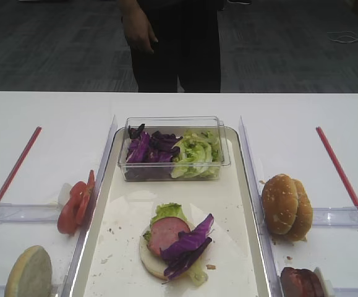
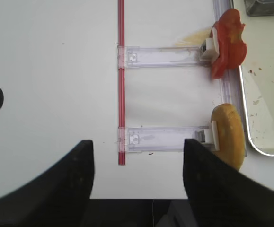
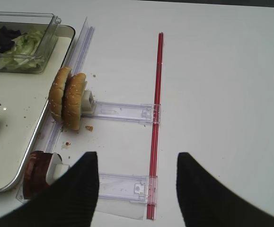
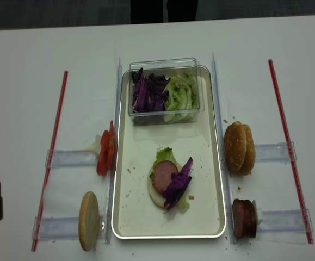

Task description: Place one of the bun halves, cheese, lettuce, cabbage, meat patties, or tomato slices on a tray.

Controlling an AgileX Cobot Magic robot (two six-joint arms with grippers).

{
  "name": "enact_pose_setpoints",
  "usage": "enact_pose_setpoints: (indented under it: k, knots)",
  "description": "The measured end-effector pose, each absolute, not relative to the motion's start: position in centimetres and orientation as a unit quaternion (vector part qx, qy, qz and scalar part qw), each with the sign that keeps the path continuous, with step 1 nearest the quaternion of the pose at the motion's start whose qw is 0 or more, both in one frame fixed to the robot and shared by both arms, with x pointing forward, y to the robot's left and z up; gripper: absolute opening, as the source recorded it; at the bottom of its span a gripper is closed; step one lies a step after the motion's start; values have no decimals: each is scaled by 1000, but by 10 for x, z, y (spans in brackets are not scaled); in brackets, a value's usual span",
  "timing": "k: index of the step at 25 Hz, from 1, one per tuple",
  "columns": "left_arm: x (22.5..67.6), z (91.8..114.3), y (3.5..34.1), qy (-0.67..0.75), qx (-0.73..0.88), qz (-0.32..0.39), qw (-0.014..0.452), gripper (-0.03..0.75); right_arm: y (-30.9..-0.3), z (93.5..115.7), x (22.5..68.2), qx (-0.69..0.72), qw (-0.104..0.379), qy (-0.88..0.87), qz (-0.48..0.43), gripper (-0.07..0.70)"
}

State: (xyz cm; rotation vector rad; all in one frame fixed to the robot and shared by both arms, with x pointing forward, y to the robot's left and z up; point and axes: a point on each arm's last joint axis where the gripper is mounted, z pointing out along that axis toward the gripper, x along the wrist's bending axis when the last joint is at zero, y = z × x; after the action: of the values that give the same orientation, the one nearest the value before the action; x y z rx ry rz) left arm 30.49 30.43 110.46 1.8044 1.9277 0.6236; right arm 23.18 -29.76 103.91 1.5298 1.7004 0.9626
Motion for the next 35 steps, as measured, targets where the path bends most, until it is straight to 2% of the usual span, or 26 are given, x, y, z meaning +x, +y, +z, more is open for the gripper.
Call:
enact_pose_setpoints:
  k: [7, 22, 29, 35]
  knots:
    - [277, 1086, 307, 689, 643, 248, 225, 418, -298, 1039, 232, 583, 324, 648, 367, 387]
    - [219, 1076, 308, 653, 600, 333, 321, 418, -298, 1039, 232, 583, 324, 648, 367, 387]
    - [207, 1065, 309, 646, 592, 345, 336, 418, -298, 1039, 232, 583, 324, 648, 367, 387]
    - [211, 1056, 309, 651, 597, 338, 324, 418, -298, 1039, 232, 583, 324, 648, 367, 387]
